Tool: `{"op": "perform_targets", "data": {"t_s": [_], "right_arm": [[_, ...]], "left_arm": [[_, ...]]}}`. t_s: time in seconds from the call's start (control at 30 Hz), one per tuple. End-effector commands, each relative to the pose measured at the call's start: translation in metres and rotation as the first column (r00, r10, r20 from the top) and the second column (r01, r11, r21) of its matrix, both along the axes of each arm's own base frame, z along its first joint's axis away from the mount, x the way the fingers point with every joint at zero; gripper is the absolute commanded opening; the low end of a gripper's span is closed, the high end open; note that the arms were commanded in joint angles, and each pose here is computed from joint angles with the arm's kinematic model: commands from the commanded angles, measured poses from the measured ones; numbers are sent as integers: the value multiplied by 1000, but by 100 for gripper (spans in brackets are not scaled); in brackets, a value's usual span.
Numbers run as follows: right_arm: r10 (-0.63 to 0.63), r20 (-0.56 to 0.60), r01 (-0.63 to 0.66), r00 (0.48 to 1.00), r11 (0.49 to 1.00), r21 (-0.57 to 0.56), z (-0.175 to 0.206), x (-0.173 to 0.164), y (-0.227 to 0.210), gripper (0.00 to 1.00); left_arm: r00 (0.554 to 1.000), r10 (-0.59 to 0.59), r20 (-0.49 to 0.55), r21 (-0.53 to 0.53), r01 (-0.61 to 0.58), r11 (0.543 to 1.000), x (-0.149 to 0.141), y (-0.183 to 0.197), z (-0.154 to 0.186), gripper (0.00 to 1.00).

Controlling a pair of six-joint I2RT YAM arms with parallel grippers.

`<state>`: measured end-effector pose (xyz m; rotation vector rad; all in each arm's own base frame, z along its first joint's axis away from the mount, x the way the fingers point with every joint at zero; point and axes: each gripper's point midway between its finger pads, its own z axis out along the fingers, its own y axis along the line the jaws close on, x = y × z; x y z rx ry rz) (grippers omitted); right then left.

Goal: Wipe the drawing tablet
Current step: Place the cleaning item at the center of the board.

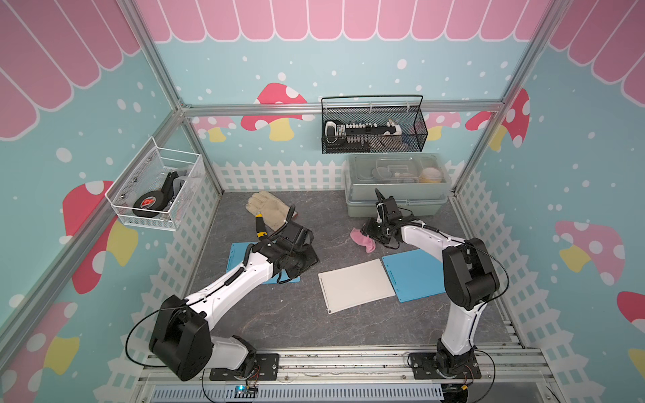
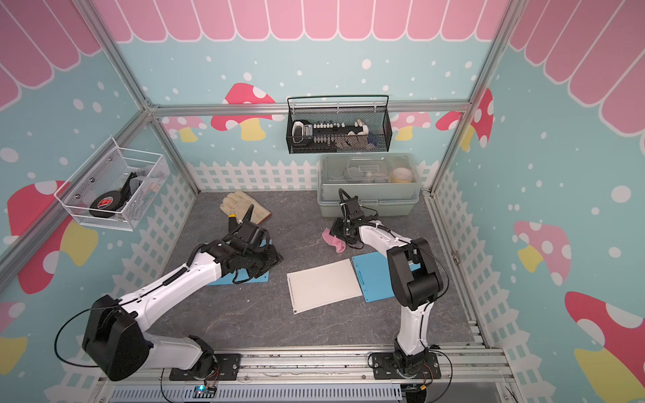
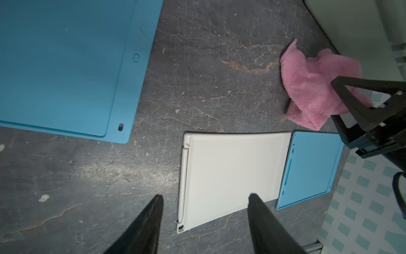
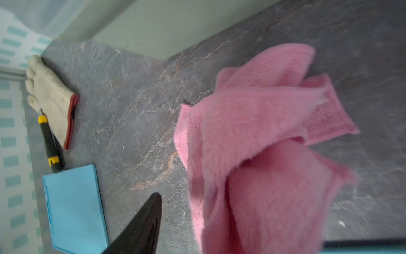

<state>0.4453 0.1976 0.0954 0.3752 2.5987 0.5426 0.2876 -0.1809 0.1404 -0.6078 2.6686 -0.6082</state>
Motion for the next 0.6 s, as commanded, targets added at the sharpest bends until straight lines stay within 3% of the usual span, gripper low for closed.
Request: {"op": "perform_targets", "data": {"t_s": [0.0,0.07,0.13,0.17,0.2,0.23,0.27,0.33,0.47,0.57], "right_arm": [[-11,-121,-12,993,983,-186,4,-32,-34,68],[-34,-119,1,992,964,-267,17,-43,-52,79],[-48,-101,9,994,934,-357,35,-52,-72,84],[-56,-87,15,995,912,-410,45,-56,-83,85],[-62,-73,22,995,889,-457,54,-60,-94,87],[-70,-57,33,996,868,-495,62,-64,-103,87],[-77,-23,53,997,849,-525,73,-66,-113,88],[-72,66,97,995,836,-541,92,-69,-123,98],[-25,256,169,966,813,-557,120,-81,-141,99],[-119,332,314,936,711,-629,121,-101,-178,99]], "left_arm": [[999,44,1,-18,-44,999,-13,19,5,67],[997,71,3,-29,-71,997,-19,30,7,70],[996,93,3,-32,-93,995,-25,41,8,77],[995,100,5,-30,-100,995,-28,46,9,82],[995,101,6,-27,-101,995,-32,50,10,95],[992,128,8,-24,-128,992,-31,59,11,99],[990,142,10,-25,-142,990,-32,65,12,99],[985,169,41,-18,-169,986,-33,76,19,99],[950,238,204,42,-252,967,-31,106,48,99],[921,247,302,148,-301,942,-33,132,63,99]]}}
